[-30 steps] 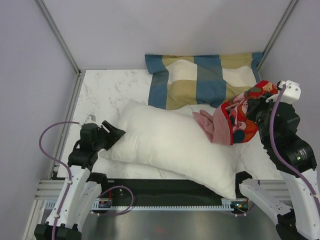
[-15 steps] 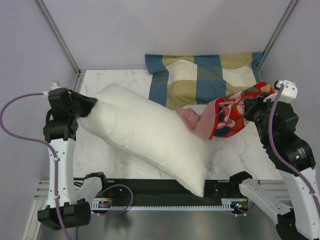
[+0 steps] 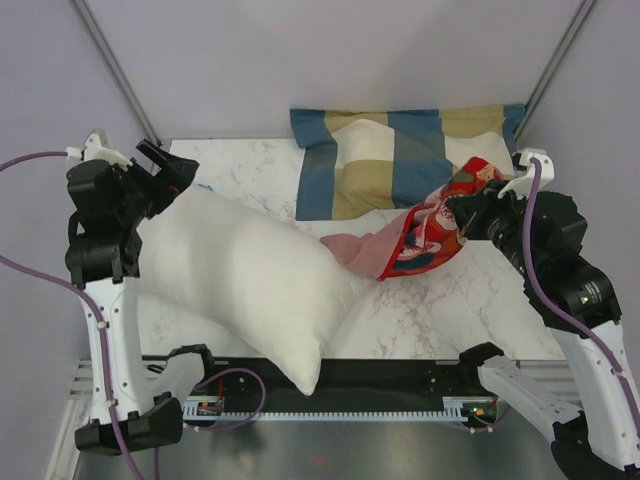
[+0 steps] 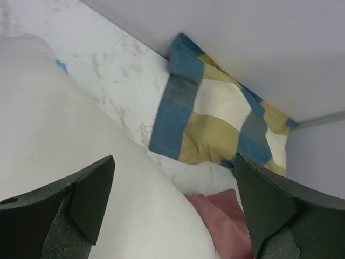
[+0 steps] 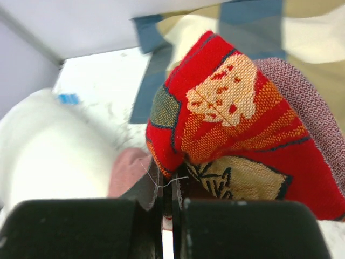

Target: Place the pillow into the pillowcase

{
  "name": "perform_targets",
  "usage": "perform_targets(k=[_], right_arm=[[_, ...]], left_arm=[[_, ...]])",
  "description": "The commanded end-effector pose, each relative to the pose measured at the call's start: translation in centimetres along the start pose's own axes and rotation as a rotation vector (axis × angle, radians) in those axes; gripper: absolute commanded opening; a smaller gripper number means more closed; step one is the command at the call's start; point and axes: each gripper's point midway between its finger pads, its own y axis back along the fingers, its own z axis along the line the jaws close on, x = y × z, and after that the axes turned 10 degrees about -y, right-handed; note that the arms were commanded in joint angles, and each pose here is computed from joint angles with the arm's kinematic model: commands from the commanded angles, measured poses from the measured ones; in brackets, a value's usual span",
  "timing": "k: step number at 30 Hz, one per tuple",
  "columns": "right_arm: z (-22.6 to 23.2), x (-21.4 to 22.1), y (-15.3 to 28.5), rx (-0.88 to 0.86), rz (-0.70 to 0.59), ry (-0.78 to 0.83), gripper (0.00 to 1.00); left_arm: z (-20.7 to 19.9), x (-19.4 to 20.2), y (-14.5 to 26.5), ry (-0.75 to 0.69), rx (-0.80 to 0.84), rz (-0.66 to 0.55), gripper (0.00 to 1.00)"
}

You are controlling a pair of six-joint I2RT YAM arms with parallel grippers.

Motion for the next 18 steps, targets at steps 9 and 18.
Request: perform_targets(k=[9,18], right_arm=[[-0.7,-1.8,-0.5,0.060,-0.108,-0.095,0.98],[-3.3,-0.7,-3.3,0.219,-0.052,-0.010,0.98]], left_arm=[[-14.6,14.0,3.4,-0.317,0.531,0.351,1.00],[-21.3,25.1,0.6,-0.540,0.564,0.516,1.00]])
